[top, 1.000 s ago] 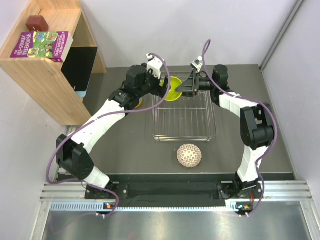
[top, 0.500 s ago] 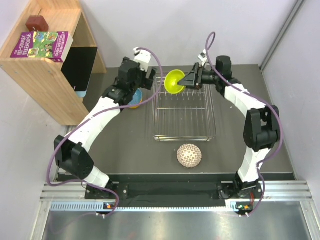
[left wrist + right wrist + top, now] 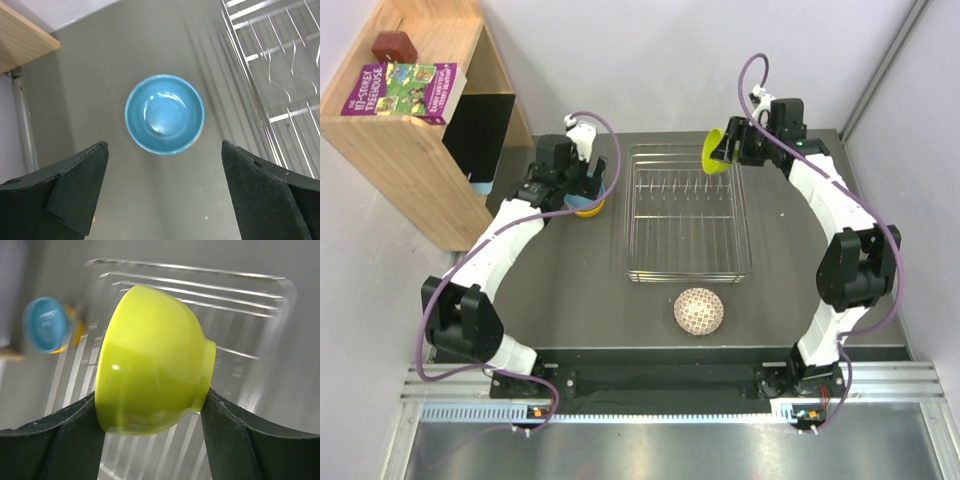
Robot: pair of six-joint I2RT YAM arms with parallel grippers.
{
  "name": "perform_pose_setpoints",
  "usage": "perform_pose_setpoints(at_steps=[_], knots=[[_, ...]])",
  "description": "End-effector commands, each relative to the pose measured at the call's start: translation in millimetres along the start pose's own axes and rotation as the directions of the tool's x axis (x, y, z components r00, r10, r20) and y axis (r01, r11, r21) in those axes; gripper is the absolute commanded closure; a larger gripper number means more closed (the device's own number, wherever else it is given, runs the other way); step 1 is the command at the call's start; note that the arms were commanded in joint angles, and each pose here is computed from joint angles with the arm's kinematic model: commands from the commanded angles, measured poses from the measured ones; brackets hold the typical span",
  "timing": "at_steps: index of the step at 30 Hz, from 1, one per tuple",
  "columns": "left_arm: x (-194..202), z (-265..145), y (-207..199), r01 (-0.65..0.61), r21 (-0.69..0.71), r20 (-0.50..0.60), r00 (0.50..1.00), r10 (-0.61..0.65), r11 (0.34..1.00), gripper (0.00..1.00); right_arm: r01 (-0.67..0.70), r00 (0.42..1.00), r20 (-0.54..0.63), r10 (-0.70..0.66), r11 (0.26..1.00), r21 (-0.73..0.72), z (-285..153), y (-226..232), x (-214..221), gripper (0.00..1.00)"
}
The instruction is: Load the bowls into the dish rack
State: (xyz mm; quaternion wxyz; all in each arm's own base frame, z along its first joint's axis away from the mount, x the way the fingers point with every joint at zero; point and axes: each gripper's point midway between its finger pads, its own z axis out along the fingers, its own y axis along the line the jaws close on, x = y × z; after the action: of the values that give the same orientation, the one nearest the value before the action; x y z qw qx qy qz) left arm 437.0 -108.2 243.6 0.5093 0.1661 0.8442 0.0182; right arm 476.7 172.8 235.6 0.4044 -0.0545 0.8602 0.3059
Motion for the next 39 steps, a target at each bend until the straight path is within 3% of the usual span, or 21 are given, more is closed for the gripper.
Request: perform_pose_setpoints(at_steps=[1, 11, 23, 28, 39], knots=[[-2, -18, -1, -0.031, 0.045, 0.031, 0.999, 0.03, 0.999, 0.01, 0.145, 0.972, 0.148, -0.184, 0.96, 0.239, -48, -6, -58, 1.0], [12, -33, 0, -0.044, 0.082, 0.025, 0.999, 0.042, 0.996, 0.01, 0.295, 0.909, 0.096, -0.406, 0.787, 0.543, -64, -4, -68, 1.0], [16, -39, 11, -0.022, 0.063, 0.03, 0.999, 0.02, 0.998, 0.01, 0.495, 0.816, -0.098, -0.569, 0.601, 0.628, -42, 10, -43, 1.0], [19, -38, 14, -0.016, 0.055, 0.028, 1.0, 0.014, 0.998, 0.01, 0.548, 0.791, -0.16, -0.59, 0.568, 0.615, -30, 11, -30, 1.0], [19, -40, 10, -0.012, 0.082, 0.037, 0.999, 0.009, 0.997, 0.01, 0.58, 0.795, -0.208, -0.57, 0.611, 0.539, -10, 9, 4, 1.0]])
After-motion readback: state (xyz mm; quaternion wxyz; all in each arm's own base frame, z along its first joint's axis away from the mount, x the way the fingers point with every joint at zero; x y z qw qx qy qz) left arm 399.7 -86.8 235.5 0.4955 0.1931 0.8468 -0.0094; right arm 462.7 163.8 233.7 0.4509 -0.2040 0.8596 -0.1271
